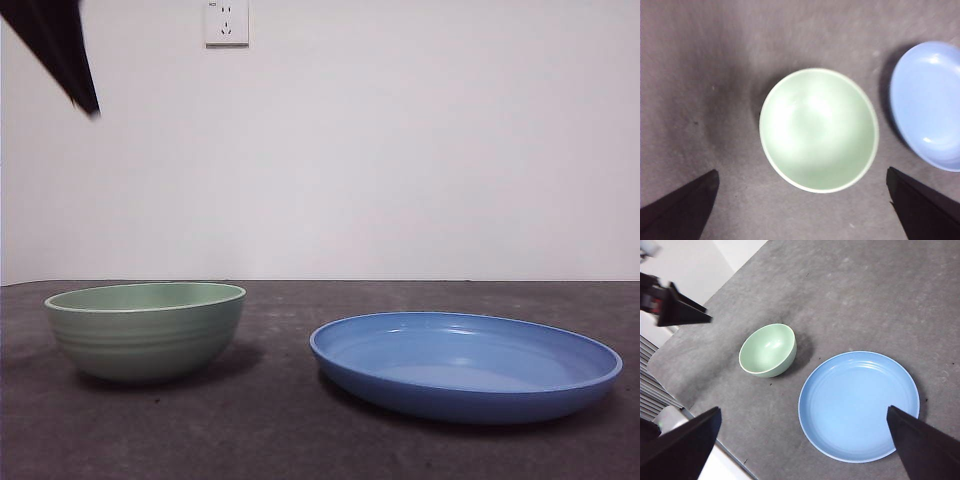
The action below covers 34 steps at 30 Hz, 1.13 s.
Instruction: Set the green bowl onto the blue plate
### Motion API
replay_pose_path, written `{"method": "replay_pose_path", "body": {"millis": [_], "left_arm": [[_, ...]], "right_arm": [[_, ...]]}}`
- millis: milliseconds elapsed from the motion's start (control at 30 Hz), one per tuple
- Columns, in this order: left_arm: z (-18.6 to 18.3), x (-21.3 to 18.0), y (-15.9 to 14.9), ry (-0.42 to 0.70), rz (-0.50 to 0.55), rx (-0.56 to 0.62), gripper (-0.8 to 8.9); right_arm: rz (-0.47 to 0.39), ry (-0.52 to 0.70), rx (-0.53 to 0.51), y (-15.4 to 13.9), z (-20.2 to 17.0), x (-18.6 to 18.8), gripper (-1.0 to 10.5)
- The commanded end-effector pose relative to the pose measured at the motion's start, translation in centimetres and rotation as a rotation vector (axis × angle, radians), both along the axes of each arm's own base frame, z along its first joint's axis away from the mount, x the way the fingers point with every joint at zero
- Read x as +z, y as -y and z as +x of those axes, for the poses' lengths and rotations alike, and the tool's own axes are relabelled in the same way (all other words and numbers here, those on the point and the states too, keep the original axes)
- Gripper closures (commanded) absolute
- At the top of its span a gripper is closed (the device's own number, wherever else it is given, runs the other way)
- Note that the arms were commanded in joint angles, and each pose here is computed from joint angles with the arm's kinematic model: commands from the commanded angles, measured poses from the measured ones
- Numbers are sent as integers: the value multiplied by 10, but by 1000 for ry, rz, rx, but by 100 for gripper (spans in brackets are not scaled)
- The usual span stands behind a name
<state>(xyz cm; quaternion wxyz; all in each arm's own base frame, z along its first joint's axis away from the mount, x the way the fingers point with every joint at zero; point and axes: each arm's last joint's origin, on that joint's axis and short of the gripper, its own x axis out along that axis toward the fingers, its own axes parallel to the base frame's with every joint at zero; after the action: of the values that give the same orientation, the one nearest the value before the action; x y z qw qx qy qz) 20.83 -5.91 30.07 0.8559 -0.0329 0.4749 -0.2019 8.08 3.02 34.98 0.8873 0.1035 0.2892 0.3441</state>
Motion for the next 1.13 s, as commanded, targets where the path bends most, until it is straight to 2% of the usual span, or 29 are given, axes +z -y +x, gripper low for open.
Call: {"method": "replay_pose_path", "body": {"millis": [33,200,367,633,833,933,1067,1133], "left_arm": [[22,-11,5,-23,17,-4,224],[51,-40,12,-86,49,6,225],[70,-69,13,-145,162,58,225],[89,-100,18,-206,171,63,234],[93,-113,22,-244,171,51,382],[93,-114,24,-251,167,49,491],[92,-114,26,-250,168,42,682],[92,-114,26,-249,167,43,737]], "right_arm": [[-4,25,6,0,0,5,294],[-4,24,6,0,0,5,294],[-4,24,6,0,0,5,294],[-4,24,6,0,0,5,294],[-4,24,6,0,0,5,294],[-4,24,6,0,0,5,294],[-4,24,6,0,0,5,294],[-4,24,6,0,0,5,294]]}}
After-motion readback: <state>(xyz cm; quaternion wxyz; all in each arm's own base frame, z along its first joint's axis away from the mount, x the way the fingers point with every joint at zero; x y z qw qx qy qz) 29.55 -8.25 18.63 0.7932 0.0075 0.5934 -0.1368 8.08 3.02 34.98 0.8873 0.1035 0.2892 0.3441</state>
